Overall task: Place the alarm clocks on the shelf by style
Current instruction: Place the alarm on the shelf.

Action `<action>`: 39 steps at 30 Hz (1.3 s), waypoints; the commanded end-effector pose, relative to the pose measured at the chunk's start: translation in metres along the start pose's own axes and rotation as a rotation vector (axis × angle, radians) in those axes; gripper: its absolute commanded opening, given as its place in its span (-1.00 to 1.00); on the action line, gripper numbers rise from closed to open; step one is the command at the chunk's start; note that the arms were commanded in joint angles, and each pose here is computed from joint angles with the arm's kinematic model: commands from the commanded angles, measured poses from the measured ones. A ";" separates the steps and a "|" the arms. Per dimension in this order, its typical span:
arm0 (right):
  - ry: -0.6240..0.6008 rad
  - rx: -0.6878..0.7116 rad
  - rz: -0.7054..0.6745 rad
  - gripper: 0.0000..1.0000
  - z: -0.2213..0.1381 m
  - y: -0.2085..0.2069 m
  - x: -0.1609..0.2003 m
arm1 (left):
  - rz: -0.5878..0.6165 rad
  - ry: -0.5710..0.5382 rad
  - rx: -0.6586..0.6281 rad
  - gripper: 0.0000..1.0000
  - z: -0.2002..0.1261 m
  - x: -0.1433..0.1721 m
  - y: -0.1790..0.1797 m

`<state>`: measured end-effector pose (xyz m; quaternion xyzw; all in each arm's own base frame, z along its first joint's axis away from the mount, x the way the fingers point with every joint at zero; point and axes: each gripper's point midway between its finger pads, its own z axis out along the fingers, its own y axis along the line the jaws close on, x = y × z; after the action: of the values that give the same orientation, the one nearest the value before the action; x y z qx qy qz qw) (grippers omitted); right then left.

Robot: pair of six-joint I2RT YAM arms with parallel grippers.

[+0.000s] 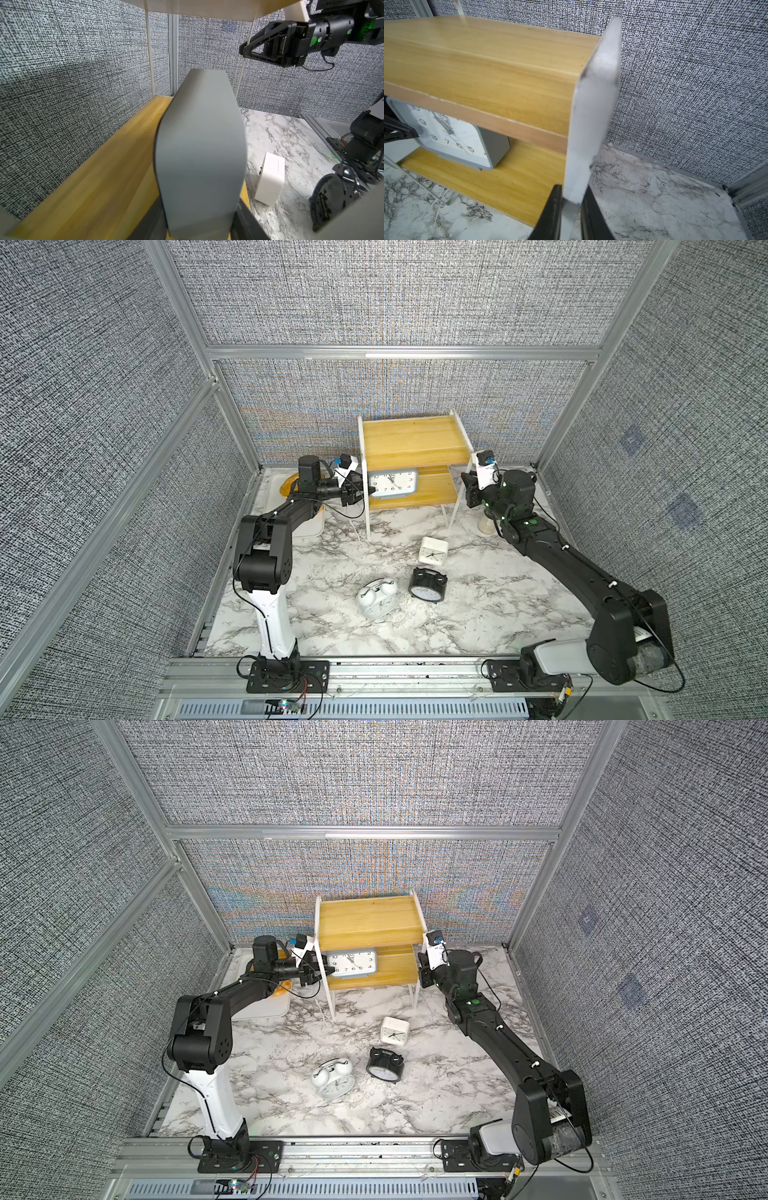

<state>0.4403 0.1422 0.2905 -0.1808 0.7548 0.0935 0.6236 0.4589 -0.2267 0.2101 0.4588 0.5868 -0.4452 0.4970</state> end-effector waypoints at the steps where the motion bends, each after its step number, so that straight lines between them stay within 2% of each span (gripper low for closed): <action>1: 0.020 -0.023 -0.009 -0.59 0.001 0.005 0.005 | 0.037 0.001 -0.029 0.11 -0.002 -0.004 0.004; 6: 0.022 -0.020 -0.008 -0.59 0.001 0.004 0.006 | 0.039 0.022 -0.017 0.16 -0.002 -0.001 0.002; 7: 0.021 -0.021 -0.008 -0.59 0.001 0.005 0.006 | 0.064 0.013 -0.017 0.17 -0.004 -0.013 -0.002; 16: 0.027 -0.017 -0.009 -0.59 0.001 0.004 0.008 | 0.089 0.028 -0.010 0.25 -0.007 -0.023 -0.007; 23: 0.021 -0.018 -0.010 -0.57 0.000 0.004 0.005 | 0.094 0.112 -0.006 0.32 -0.012 -0.015 -0.015; 39: 0.025 -0.020 -0.008 -0.57 0.000 0.005 0.007 | 0.104 0.124 -0.064 0.34 -0.014 -0.017 -0.006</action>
<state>0.4402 0.1417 0.2880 -0.1825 0.7573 0.0903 0.6205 0.4479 -0.2148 0.2255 0.5020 0.6087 -0.3721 0.4889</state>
